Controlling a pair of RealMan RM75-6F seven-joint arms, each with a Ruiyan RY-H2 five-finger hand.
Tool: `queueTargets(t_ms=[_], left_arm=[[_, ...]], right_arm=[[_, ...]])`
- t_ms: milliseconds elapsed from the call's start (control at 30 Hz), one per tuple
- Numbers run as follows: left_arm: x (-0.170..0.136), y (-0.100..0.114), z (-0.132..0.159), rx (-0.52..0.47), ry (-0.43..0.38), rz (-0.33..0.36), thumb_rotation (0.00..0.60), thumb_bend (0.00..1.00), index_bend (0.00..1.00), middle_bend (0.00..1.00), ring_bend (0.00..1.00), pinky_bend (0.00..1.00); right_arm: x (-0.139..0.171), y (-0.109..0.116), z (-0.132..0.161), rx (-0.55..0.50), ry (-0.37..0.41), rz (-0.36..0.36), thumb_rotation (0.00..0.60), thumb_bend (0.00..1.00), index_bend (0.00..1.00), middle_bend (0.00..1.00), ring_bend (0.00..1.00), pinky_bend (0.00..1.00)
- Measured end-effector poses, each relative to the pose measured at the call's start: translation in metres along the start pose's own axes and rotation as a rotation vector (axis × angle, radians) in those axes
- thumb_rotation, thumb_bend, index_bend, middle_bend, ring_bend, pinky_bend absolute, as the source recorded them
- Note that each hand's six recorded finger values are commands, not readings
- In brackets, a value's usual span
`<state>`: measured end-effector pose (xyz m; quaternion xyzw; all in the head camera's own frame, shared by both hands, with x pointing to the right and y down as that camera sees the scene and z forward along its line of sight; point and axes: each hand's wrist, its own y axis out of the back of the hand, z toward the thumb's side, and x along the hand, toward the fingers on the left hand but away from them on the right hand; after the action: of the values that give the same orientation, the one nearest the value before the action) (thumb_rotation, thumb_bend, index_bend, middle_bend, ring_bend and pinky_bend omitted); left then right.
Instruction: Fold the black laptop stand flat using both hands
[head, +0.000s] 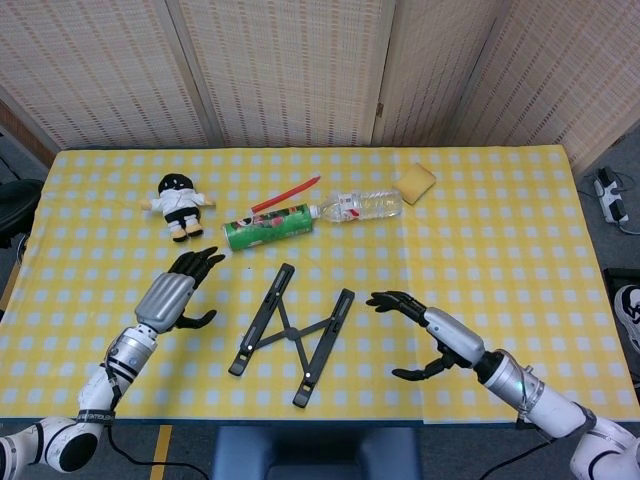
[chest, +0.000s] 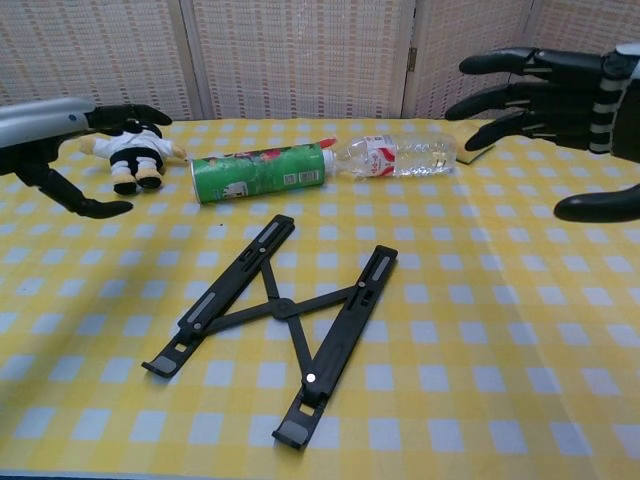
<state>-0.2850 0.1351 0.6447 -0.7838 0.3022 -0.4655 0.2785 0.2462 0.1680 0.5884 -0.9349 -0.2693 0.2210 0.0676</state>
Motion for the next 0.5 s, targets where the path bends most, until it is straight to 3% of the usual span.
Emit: queueTargets(t_ms=[167, 267, 500], left_arm=[[0.001, -0.010, -0.010, 0.128, -0.029, 0.026, 0.600, 0.36, 0.12, 0.08, 0.00, 0.00], [0.001, -0.017, -0.011, 0.150, -0.052, 0.022, 0.600, 0.36, 0.11, 0.08, 0.00, 0.00], [-0.006, -0.023, -0.017, 0.165, -0.051, 0.038, 0.600, 0.34, 0.09, 0.08, 0.00, 0.00]], right_arm=[[-0.009, -0.005, -0.009, 0.287, -0.051, 0.011, 0.600, 0.26, 0.35, 0.47, 0.52, 0.40], [-0.018, -0.006, -0.015, 0.451, -0.081, 0.004, 0.600, 0.26, 0.46, 0.58, 0.65, 0.58], [-0.055, -0.015, -0.032, 0.747, -0.123, -0.028, 0.600, 0.26, 0.63, 0.77, 0.84, 0.80]])
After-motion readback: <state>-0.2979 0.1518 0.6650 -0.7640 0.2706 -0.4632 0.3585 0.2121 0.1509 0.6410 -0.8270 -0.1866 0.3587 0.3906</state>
